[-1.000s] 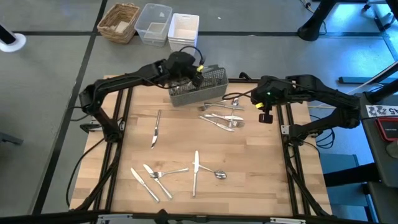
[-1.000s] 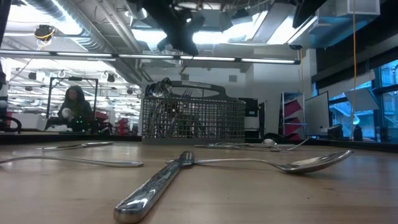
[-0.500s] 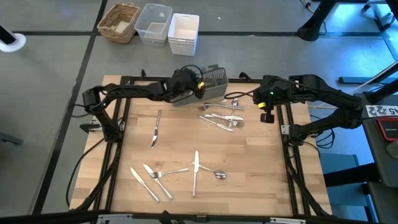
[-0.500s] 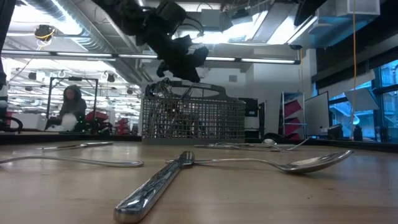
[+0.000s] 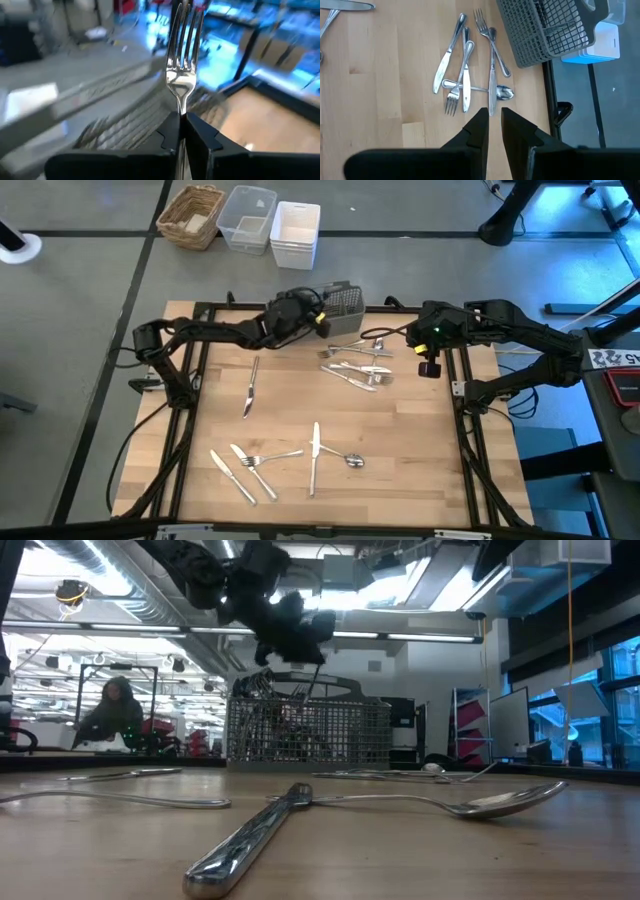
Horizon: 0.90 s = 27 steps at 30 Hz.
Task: Sort silverware
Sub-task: Put the silver fork into the silverware rack
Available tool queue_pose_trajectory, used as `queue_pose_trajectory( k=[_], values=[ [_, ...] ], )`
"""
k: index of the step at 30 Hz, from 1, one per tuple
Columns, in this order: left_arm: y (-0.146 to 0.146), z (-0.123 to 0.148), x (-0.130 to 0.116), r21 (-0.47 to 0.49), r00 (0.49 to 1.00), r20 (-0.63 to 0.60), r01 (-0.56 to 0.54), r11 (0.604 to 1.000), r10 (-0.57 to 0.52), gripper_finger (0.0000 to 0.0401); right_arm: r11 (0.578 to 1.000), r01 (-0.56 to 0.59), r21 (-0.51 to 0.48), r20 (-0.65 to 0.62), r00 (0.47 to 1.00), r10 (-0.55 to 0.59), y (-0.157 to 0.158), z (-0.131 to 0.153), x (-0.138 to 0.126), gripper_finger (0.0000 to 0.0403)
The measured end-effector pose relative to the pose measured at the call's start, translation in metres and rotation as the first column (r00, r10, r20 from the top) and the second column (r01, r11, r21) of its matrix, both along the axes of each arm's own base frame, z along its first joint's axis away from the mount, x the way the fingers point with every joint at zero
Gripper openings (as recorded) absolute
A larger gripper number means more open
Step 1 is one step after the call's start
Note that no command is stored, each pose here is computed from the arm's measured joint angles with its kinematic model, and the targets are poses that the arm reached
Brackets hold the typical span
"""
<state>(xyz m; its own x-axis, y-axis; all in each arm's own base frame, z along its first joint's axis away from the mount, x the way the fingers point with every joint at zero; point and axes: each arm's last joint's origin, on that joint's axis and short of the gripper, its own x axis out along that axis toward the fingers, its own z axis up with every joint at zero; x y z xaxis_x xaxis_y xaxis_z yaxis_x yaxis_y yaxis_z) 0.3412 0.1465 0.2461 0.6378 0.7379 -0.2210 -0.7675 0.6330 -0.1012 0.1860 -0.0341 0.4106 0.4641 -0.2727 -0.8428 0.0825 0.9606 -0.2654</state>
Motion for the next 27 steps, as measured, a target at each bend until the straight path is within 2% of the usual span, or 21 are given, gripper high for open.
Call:
queue_pose_trajectory(
  k=[4,9,22,27],
  values=[
    [-0.001,0.012,0.003,0.13,1.0,0.023,0.01,0.991,-0.013,0.0013,1.0,0.0,0.0,0.0,1.0,0.0,0.0,0.0,0.0,0.0053],
    [0.009,0.011,-0.004,0.206,0.992,-0.082,-0.076,0.976,0.094,0.0014,1.0,0.0,0.0,0.0,1.0,0.0,0.0,0.0,0.0,0.0053],
    [0.026,-0.023,-0.007,0.098,0.963,-0.231,-0.116,0.988,0.136,0.0016,1.0,0.0,-0.001,0.004,1.0,0.0,0.0,0.0,0.0,0.0053],
    [0.02,-0.03,-0.007,0.05,0.956,-0.269,-0.109,0.993,0.119,0.0048,1.0,0.0,0.0,0.005,1.0,0.0,0.0,0.0,0.0,0.0053]
  ],
)
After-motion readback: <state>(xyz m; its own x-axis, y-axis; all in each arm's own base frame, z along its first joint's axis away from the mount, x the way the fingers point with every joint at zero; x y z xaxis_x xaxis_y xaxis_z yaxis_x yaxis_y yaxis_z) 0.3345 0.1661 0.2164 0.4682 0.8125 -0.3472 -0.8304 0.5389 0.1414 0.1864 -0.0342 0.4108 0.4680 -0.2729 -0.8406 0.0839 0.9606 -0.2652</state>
